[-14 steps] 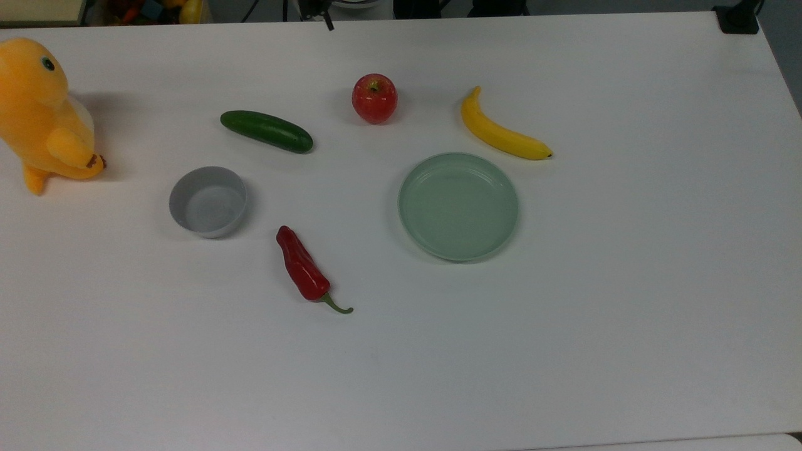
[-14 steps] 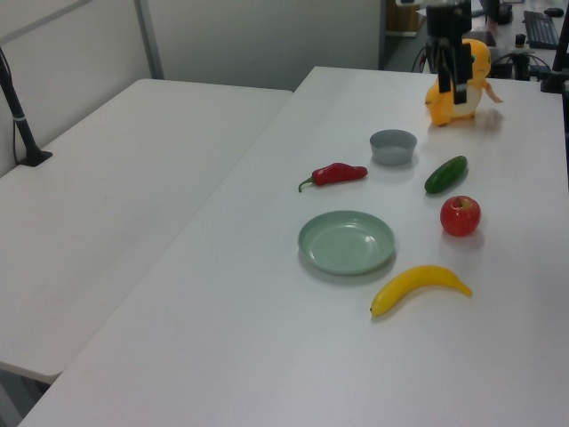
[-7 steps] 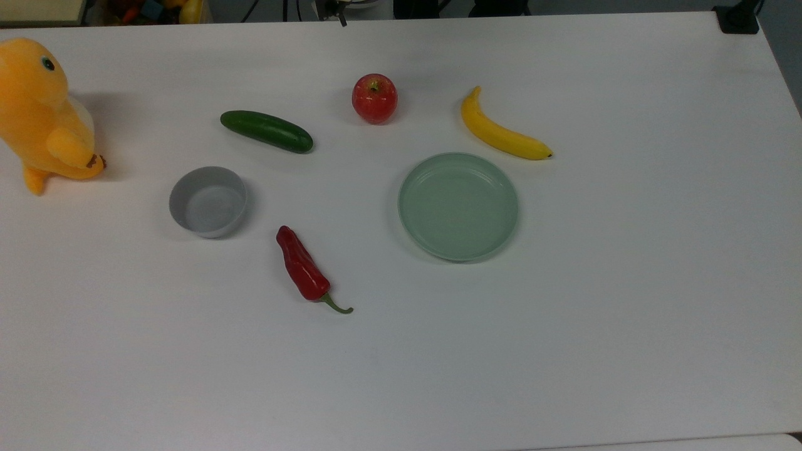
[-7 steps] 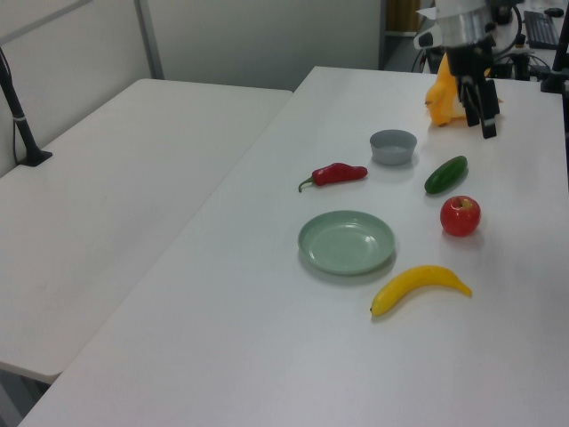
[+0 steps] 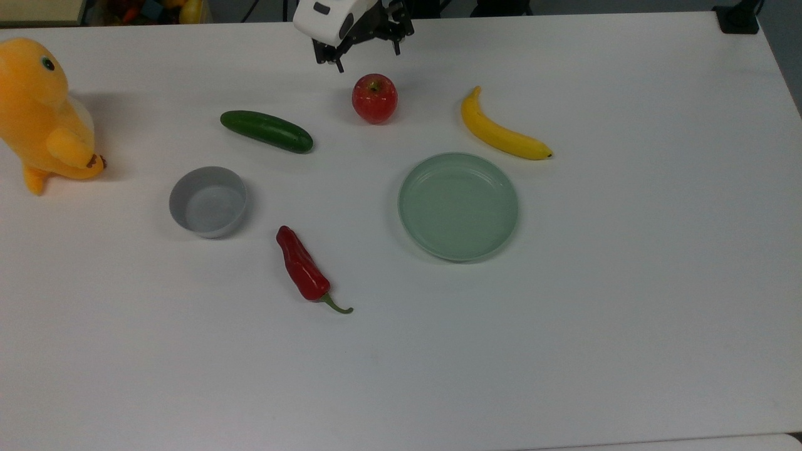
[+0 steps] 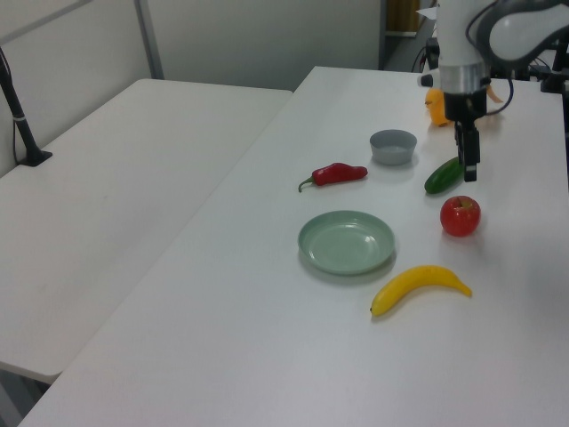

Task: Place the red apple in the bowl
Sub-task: 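Move the open gripper over the red apple and lower it, then close the gripper around the red apple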

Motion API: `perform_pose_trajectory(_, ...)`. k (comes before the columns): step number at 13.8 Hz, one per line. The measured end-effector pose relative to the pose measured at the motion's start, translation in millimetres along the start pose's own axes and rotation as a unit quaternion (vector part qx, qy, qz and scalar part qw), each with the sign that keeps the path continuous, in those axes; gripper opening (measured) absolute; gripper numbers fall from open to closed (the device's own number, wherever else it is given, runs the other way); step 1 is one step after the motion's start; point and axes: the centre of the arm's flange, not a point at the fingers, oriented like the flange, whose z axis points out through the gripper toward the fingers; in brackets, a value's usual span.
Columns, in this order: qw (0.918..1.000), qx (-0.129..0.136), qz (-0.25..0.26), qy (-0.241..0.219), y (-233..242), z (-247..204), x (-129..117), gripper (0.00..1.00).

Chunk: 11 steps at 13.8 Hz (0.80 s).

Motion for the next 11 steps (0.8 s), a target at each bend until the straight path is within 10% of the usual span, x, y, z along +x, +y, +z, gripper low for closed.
perform_pose_trajectory(11, 0.9975, -0.028, 0.019, 0.063, 3, 67, -9, 1.0)
